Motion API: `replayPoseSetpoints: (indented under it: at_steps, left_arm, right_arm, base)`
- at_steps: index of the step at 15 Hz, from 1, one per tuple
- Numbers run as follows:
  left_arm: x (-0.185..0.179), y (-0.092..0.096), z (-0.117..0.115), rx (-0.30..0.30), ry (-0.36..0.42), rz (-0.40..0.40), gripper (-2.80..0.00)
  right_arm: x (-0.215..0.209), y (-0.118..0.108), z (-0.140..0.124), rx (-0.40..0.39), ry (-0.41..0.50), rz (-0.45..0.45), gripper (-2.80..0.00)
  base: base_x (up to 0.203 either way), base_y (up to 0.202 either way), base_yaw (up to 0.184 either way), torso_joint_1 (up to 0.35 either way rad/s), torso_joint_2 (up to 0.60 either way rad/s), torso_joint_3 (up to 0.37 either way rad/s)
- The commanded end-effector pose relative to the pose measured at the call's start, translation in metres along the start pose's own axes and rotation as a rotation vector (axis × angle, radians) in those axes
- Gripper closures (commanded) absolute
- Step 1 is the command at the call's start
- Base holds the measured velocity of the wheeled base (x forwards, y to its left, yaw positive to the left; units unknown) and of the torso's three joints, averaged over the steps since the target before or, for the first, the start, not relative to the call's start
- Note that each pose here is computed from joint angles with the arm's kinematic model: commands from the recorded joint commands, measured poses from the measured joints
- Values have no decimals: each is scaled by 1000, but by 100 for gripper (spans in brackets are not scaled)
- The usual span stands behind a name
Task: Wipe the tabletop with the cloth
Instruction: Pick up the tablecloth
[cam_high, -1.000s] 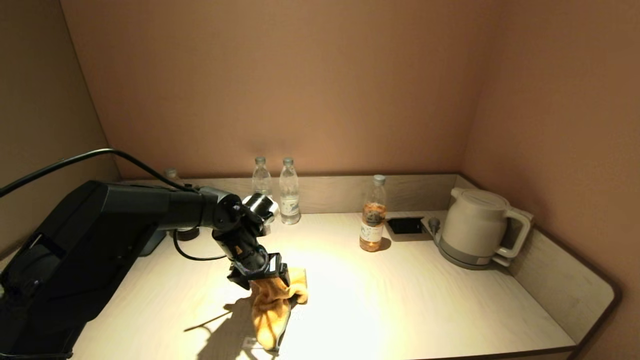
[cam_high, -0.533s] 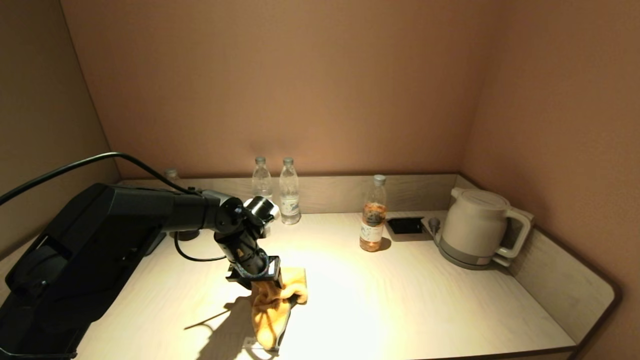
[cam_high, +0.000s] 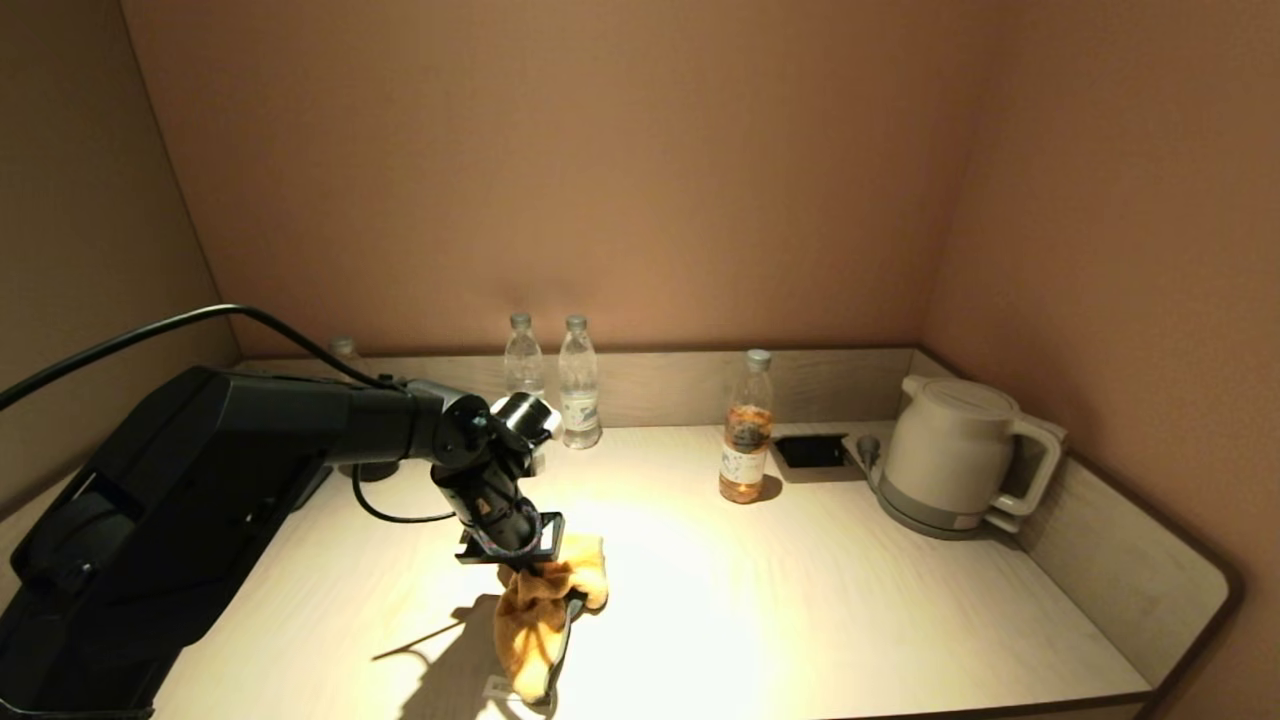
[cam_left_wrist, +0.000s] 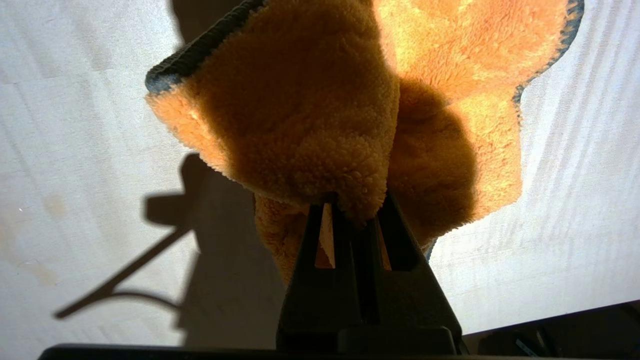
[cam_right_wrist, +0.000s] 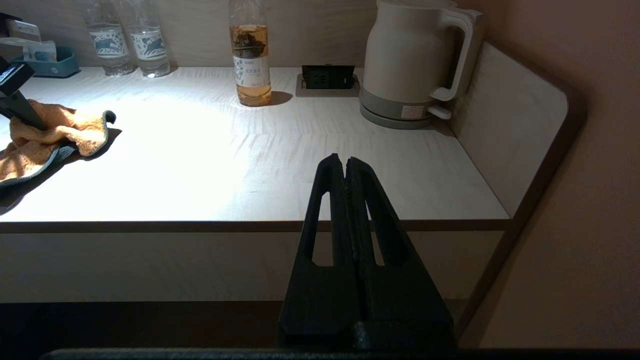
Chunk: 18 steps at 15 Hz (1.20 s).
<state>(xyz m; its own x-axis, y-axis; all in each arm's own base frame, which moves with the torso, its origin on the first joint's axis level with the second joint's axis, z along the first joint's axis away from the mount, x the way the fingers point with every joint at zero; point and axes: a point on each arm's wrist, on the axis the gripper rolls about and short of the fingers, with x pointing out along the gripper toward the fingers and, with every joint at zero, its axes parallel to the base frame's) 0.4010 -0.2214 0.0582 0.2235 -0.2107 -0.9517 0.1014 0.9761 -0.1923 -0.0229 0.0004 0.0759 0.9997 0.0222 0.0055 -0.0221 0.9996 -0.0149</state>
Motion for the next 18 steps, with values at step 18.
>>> replayPoseSetpoints:
  at_steps: [18]
  left_arm:
    - [-55, 134, 40, -343, -178, 250, 0]
  right_arm:
    - [0, 0, 0, -1, 1, 1, 0]
  base:
    - [0, 0, 0, 0, 0, 0]
